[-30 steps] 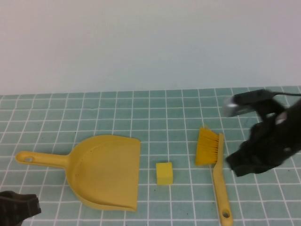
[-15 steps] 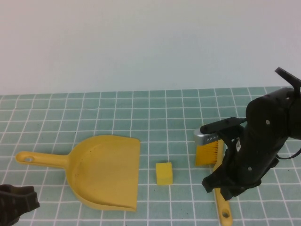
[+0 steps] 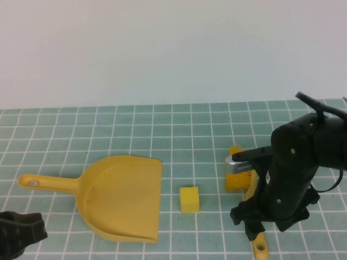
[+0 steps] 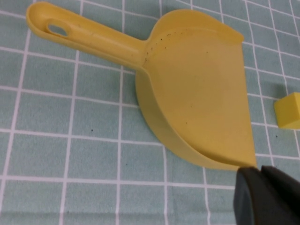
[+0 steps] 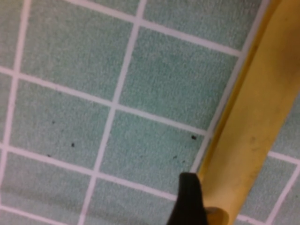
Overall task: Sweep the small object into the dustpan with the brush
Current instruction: Pick up the broom from the table
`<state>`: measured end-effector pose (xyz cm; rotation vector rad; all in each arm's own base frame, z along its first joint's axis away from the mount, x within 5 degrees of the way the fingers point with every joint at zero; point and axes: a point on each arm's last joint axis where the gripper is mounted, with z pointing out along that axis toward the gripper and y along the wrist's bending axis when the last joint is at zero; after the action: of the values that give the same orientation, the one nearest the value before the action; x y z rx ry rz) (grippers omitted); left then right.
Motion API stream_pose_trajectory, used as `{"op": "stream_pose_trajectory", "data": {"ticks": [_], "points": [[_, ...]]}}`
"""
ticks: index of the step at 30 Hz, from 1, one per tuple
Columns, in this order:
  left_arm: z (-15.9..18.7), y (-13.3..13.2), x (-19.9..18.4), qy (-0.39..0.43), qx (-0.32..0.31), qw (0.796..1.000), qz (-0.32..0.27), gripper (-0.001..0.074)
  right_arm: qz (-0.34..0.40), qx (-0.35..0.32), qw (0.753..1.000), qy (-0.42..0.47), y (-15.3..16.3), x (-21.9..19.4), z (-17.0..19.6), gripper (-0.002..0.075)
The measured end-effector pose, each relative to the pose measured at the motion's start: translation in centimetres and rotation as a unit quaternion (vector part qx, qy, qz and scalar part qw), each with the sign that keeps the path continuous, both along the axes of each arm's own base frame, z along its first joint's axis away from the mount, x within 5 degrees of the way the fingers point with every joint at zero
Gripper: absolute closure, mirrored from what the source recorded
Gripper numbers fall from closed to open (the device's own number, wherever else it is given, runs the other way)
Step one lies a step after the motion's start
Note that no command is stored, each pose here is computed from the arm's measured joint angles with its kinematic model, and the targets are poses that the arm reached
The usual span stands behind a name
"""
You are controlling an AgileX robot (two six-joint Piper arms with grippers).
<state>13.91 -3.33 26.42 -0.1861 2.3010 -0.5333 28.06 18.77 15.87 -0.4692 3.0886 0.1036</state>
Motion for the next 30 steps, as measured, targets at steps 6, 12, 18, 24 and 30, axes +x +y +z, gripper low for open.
{"op": "stream_pose_trajectory", "data": {"ticks": [6, 12, 18, 24, 30], "points": [[0.1, 0.0, 0.1, -0.006, -0.007, 1.0, 0.005, 0.0735, -0.001, -0.006, 1.0, 0.01, 0.1, 0.1, -0.9, 0.0221], [0.2, 0.0, 0.1, -0.009, -0.006, 1.0, 0.007, 0.0735, -0.002, -0.008, 1.0, 0.01, 0.1, 0.1, -1.0, 0.0283], [0.2, 0.0, 0.1, -0.009, -0.006, 1.0, 0.007, 0.0735, 0.012, -0.011, 1.0, 0.01, 1.0, 0.1, -1.2, 0.029], [0.1, -0.1, 0.1, -0.007, -0.009, 1.0, 0.004, 0.0735, 0.029, -0.031, 0.999, -0.001, 2.4, 0.3, -1.1, 0.029], [0.1, -0.4, -0.1, 0.001, -0.013, 1.0, -0.006, 0.0735, 0.029, -0.061, 0.998, 0.019, 2.3, 0.6, -2.1, 0.0307]]}}
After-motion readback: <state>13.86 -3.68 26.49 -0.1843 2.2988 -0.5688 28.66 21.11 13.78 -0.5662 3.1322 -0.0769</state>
